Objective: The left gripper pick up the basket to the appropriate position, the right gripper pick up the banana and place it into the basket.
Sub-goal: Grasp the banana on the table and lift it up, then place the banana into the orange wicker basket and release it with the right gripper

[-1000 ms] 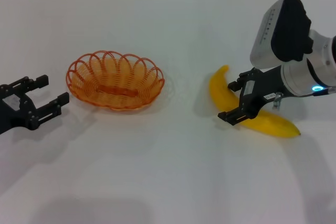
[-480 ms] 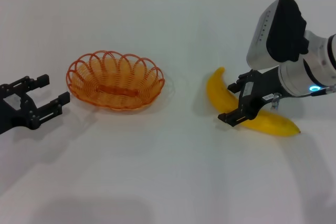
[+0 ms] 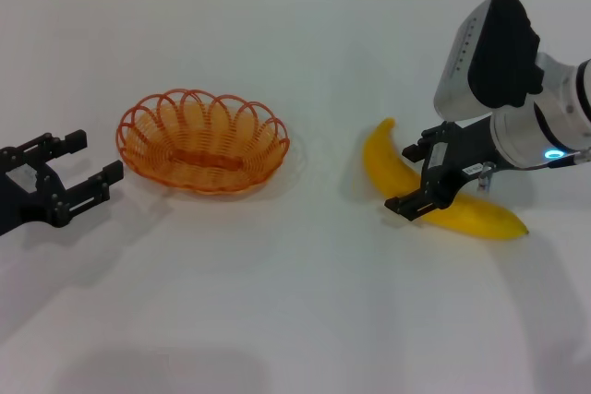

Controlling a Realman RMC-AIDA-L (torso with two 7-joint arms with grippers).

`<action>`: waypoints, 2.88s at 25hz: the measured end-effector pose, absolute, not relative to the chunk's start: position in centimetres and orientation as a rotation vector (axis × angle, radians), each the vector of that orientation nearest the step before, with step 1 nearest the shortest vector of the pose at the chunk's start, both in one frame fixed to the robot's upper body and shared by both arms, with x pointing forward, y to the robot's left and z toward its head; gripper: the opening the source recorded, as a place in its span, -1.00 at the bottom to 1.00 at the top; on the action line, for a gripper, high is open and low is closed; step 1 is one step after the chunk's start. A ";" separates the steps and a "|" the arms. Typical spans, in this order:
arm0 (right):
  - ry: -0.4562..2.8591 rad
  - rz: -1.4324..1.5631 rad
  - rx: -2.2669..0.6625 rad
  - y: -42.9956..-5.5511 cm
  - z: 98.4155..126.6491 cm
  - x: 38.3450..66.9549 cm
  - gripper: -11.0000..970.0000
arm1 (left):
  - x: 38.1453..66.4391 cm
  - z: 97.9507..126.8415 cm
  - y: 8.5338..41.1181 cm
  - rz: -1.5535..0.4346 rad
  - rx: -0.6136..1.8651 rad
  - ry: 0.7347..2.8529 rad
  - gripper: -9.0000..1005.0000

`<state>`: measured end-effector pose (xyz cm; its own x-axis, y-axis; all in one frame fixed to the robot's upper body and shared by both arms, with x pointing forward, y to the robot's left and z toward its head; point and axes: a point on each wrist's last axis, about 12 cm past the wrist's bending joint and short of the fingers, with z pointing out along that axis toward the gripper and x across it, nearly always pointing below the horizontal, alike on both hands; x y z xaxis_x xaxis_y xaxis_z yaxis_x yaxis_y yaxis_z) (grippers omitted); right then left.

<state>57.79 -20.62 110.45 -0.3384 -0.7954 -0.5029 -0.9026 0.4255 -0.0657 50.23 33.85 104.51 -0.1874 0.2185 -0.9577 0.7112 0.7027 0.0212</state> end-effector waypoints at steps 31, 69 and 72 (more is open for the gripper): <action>2.182 0.301 -1.407 -20.5 111.9 58.0 0.02 | 50.4 104.6 33.7 -0.526 0.745 1.738 0.36; 1.617 0.449 -1.506 -6.4 113.4 58.6 0.04 | 51.0 104.9 33.2 -0.523 0.771 1.714 0.35; 1.632 0.436 -1.516 -6.4 112.9 58.8 0.05 | 51.1 104.9 33.0 -0.525 0.776 1.711 0.35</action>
<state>58.78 -6.35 112.94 0.0897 -0.6418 -0.7616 -0.9363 0.2065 -0.2842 51.09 33.05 104.92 -0.1540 0.2282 -0.9614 0.7284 0.6836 0.0455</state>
